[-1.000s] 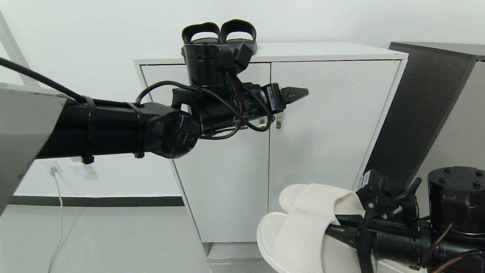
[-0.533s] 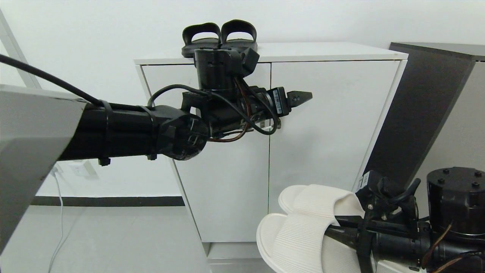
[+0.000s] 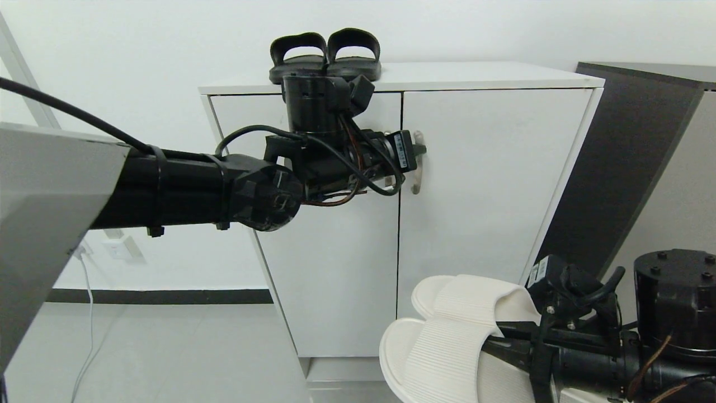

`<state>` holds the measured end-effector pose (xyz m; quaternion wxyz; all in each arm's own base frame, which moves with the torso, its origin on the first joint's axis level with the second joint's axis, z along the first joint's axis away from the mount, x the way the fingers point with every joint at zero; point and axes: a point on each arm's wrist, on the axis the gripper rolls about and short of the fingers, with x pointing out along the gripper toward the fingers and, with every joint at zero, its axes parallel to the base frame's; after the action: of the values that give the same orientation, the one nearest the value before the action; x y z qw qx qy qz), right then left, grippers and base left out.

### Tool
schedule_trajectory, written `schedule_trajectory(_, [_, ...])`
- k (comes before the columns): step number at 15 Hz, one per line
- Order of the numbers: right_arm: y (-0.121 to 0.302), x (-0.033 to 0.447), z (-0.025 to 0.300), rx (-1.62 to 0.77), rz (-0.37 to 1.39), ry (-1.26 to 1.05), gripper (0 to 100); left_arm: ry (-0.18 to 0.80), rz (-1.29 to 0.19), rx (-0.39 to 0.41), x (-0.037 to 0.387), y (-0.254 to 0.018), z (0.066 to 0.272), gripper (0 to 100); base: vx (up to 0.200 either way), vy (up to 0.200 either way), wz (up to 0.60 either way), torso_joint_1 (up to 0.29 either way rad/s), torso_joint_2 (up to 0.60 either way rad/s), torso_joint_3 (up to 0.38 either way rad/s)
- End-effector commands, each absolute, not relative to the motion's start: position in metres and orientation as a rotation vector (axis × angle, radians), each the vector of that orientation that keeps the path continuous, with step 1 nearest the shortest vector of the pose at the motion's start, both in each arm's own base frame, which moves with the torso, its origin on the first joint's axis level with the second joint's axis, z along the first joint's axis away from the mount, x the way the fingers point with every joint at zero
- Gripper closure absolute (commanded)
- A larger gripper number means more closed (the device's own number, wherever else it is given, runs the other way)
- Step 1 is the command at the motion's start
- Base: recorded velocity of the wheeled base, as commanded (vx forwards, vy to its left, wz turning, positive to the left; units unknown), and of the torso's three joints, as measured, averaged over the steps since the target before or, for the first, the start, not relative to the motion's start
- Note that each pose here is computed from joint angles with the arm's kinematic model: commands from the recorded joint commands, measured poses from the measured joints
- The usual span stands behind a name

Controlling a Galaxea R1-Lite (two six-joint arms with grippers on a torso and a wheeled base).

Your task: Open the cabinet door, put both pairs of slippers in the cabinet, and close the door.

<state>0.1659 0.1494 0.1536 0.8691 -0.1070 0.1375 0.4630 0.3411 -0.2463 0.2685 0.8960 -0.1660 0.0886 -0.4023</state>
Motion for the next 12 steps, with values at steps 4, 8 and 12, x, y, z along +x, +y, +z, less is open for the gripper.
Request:
schedule_trajectory(4, [0.148,0.163,0.155,-0.222,0.975,0.28,100,0.185,-0.857,-0.351,0.322,-0.24,0.277,100,0.0,0.0,0.0,0.0,0.0,0.0])
schedule_trajectory(8, [0.147,0.16,0.156,-0.224,0.984,0.275,100,0.199,-0.88,-0.347,0.299,-0.235,0.281,100,0.0,0.0,0.0,0.0,0.0,0.0])
schedule_trajectory(12, [0.147,0.158,0.154,-0.226,0.987,0.283,100,0.226,-0.87,-0.339,0.275,-0.218,0.279,100,0.0,0.0,0.0,0.0,0.0,0.0])
